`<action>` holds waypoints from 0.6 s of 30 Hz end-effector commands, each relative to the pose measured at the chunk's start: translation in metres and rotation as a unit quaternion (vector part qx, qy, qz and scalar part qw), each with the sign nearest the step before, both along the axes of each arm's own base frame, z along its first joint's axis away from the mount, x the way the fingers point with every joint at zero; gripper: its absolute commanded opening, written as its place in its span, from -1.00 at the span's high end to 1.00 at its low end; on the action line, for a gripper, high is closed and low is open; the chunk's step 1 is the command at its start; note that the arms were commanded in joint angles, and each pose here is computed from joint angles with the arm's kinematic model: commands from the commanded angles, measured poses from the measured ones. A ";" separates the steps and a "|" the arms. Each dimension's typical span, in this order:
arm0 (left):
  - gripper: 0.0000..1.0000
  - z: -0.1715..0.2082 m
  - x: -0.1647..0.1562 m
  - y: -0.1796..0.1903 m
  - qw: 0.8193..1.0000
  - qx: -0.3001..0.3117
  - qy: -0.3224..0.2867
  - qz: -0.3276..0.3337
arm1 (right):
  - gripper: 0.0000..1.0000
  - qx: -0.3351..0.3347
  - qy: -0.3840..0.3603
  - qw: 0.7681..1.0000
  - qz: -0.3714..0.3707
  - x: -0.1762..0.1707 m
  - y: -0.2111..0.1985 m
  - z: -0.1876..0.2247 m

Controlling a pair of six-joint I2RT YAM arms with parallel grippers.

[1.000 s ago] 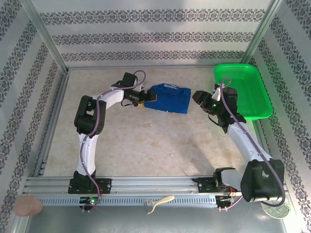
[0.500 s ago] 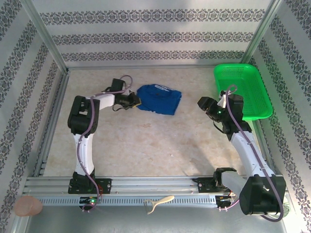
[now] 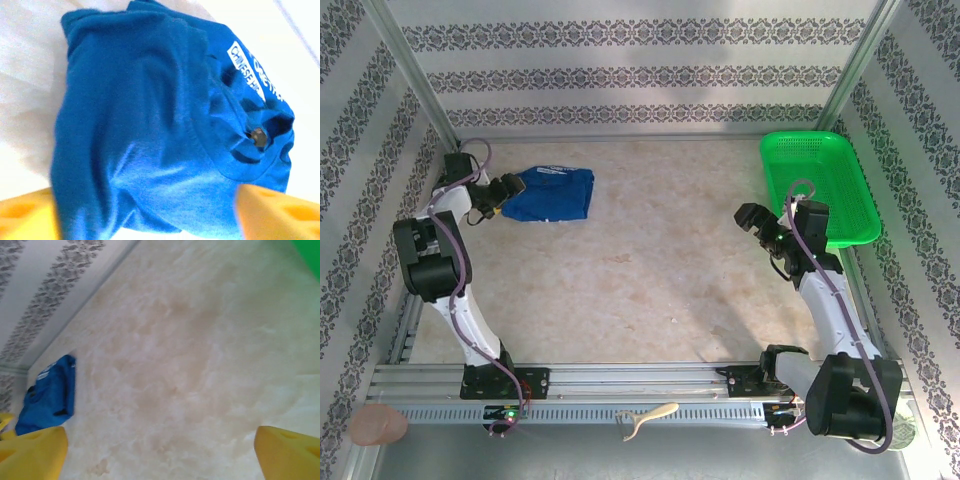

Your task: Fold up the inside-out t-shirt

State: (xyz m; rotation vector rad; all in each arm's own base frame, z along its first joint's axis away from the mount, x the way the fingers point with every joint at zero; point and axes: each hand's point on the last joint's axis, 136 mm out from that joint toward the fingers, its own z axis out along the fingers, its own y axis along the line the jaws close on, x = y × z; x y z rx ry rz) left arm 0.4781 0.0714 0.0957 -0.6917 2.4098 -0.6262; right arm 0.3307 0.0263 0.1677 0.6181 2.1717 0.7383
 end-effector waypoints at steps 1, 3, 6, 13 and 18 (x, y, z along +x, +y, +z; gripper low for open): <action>-0.99 0.036 -0.013 0.009 0.997 0.074 -0.021 0.016 | -0.97 -0.070 0.020 0.996 -0.042 -0.002 -0.027 -0.012; -0.99 0.053 -0.022 0.015 0.993 0.103 -0.047 0.036 | -0.97 -0.110 0.026 0.991 -0.079 -0.003 -0.045 -0.013; -0.99 0.077 -0.035 0.017 0.984 0.151 -0.088 0.046 | -0.97 -0.171 0.013 0.977 -0.125 -0.004 -0.069 -0.012; -0.99 0.073 -0.066 -0.017 0.946 0.274 -0.176 -0.008 | -0.97 -0.298 -0.024 0.950 -0.094 0.010 -0.080 -0.022; -0.99 0.042 -0.073 -0.058 0.897 0.355 -0.257 -0.055 | -0.97 -0.326 -0.109 0.937 -0.063 0.029 -0.062 -0.028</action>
